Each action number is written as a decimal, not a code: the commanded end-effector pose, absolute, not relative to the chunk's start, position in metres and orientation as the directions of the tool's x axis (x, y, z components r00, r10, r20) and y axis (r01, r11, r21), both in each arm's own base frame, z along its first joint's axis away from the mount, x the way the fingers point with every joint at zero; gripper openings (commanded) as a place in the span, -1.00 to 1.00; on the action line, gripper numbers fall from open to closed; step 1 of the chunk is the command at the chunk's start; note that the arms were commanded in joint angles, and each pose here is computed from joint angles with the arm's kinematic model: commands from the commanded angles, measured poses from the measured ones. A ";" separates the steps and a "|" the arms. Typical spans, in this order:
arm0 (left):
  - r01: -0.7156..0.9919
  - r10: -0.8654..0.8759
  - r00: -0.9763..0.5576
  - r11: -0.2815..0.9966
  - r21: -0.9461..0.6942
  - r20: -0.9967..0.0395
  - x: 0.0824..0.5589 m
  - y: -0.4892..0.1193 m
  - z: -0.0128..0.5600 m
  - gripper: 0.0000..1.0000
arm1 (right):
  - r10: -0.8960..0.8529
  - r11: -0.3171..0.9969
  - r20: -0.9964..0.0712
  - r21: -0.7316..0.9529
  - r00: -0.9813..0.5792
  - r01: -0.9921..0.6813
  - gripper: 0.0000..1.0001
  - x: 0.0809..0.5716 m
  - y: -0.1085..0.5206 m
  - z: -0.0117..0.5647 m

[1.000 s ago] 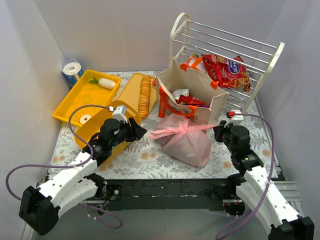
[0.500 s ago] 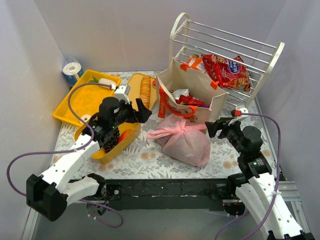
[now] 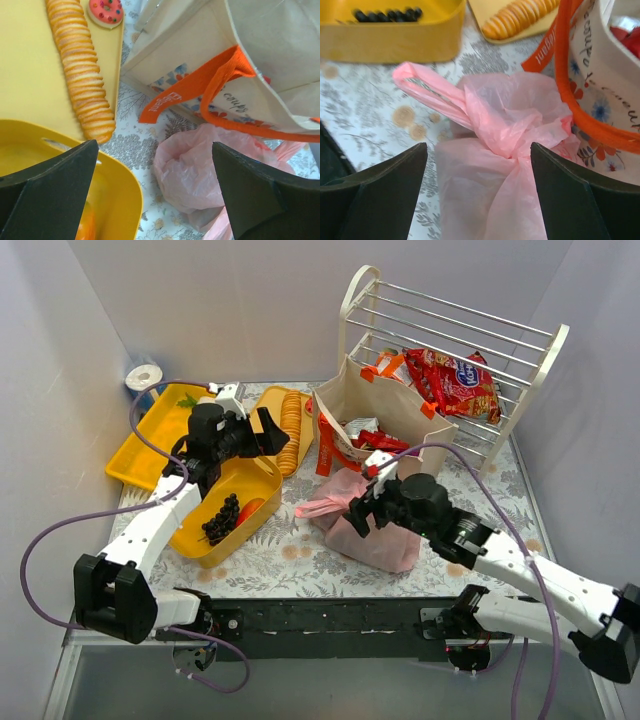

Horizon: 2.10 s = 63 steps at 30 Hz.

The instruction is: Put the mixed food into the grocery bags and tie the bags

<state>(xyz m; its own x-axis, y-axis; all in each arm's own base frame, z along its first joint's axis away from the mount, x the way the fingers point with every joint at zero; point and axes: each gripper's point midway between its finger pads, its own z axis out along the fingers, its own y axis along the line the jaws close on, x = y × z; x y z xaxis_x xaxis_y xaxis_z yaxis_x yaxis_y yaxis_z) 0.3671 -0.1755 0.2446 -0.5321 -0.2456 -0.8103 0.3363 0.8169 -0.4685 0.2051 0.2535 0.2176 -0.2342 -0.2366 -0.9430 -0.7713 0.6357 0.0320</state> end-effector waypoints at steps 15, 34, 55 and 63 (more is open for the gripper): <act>0.339 -0.186 -0.507 0.855 -0.393 -0.842 0.359 -0.163 0.230 0.96 | -0.574 0.648 -0.788 -0.271 -0.222 -0.712 0.94 0.237 0.262 0.148; 0.376 -0.190 -0.482 0.837 -0.398 -0.855 0.352 -0.166 0.243 0.96 | -0.494 0.514 -0.842 -0.081 -0.218 -0.854 -0.97 0.202 0.304 0.210; 0.402 -0.195 -0.455 0.826 -0.396 -0.869 0.350 -0.168 0.248 0.96 | -0.040 0.675 -0.983 -0.159 0.179 -0.720 -0.97 0.312 0.253 0.506; 0.400 -0.189 -0.466 0.827 -0.395 -0.865 0.350 -0.168 0.244 0.97 | -0.034 0.684 -0.976 -0.179 0.214 -0.707 -0.97 0.378 0.220 0.511</act>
<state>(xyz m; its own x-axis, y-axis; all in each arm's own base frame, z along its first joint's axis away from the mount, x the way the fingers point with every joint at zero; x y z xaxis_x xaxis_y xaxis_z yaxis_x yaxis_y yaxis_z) 0.3532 -0.1675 0.2325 -0.4979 -0.1955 -0.8449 0.3683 0.8344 -0.4101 0.3684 0.2201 0.4762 0.0851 -0.1020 -0.9911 -0.6524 0.7461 -0.1328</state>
